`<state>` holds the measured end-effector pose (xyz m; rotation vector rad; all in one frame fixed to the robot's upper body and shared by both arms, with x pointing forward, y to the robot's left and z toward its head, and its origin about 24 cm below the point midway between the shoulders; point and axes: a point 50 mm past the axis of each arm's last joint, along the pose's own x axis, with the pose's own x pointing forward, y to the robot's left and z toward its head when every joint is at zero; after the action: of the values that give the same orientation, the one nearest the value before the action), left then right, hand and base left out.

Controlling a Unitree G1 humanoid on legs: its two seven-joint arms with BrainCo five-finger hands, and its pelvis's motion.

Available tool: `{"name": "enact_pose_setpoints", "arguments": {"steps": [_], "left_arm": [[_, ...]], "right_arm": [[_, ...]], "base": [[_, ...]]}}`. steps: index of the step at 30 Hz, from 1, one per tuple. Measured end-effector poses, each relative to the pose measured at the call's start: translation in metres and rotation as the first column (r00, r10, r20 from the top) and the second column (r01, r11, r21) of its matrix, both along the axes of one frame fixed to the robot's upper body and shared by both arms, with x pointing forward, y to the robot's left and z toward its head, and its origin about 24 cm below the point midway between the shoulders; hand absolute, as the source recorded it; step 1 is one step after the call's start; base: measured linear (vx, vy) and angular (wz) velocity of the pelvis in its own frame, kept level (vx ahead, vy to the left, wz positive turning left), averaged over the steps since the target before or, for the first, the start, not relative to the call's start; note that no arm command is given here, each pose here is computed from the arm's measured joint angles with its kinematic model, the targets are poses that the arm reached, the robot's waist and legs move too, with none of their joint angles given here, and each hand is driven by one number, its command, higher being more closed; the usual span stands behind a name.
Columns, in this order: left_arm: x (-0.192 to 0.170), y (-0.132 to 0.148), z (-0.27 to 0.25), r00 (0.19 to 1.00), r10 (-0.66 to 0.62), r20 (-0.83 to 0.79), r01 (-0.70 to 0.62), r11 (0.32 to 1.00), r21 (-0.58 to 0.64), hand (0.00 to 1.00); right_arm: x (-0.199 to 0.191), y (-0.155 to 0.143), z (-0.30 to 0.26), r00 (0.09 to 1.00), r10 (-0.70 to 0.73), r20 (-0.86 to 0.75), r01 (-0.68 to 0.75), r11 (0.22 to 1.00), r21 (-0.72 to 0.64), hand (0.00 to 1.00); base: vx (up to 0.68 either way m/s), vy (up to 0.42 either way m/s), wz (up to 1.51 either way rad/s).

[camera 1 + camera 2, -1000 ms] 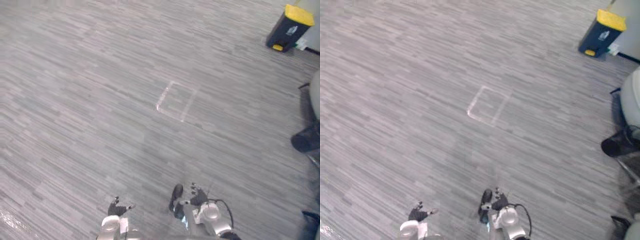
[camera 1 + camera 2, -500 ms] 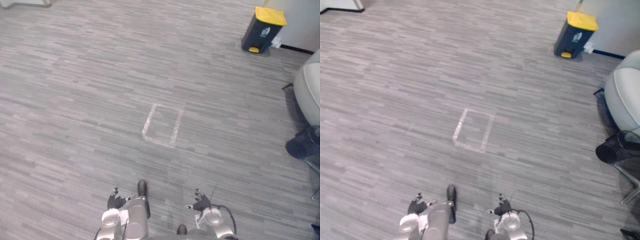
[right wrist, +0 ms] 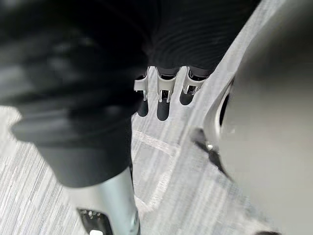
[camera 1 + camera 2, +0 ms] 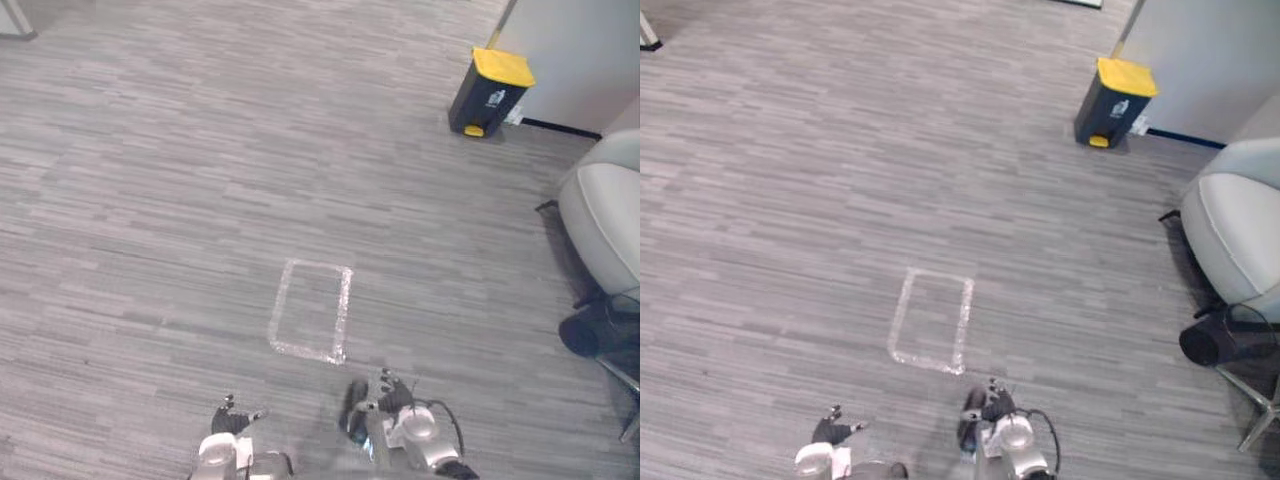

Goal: Organize the slippers on the shoe rack

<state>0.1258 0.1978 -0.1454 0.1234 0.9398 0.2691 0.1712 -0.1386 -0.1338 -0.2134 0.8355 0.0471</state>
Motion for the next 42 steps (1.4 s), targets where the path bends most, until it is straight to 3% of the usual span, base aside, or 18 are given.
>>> {"name": "enact_pose_setpoints", "arguments": {"steps": [6, 16, 26, 34, 42], "left_arm": [[0.003, -0.020, -0.002, 1.000, -0.004, 0.005, 0.004, 0.998, -0.058, 0.00], [0.015, -0.011, 0.007, 0.998, -0.022, 0.066, 0.024, 0.999, -0.027, 0.00], [0.008, -0.006, 0.002, 0.997, -0.073, 0.014, 0.073, 0.997, -0.002, 0.00], [0.003, -0.007, -0.002, 0.994, -0.111, -0.026, 0.111, 0.994, 0.001, 0.00], [0.008, -0.025, -0.002, 0.988, -0.155, -0.008, 0.154, 0.987, -0.047, 0.00]], "right_arm": [[-0.003, -0.016, 0.004, 0.996, -0.088, 0.029, 0.088, 0.996, 0.000, 0.00], [-0.017, -0.015, -0.008, 0.991, -0.120, -0.059, 0.120, 0.993, -0.005, 0.00], [-0.021, -0.005, -0.011, 0.991, -0.100, -0.085, 0.102, 0.995, 0.018, 0.00], [-0.015, -0.006, -0.009, 0.993, -0.088, -0.077, 0.089, 0.996, 0.013, 0.00], [-0.019, -0.033, -0.009, 0.990, -0.120, -0.068, 0.116, 0.992, -0.055, 0.00]], "base": [[0.53, -0.217, 0.25], [0.48, 0.063, -0.91], [0.32, 0.257, -0.78], [0.22, 0.008, -0.53], [0.19, -0.113, -0.38]]}}
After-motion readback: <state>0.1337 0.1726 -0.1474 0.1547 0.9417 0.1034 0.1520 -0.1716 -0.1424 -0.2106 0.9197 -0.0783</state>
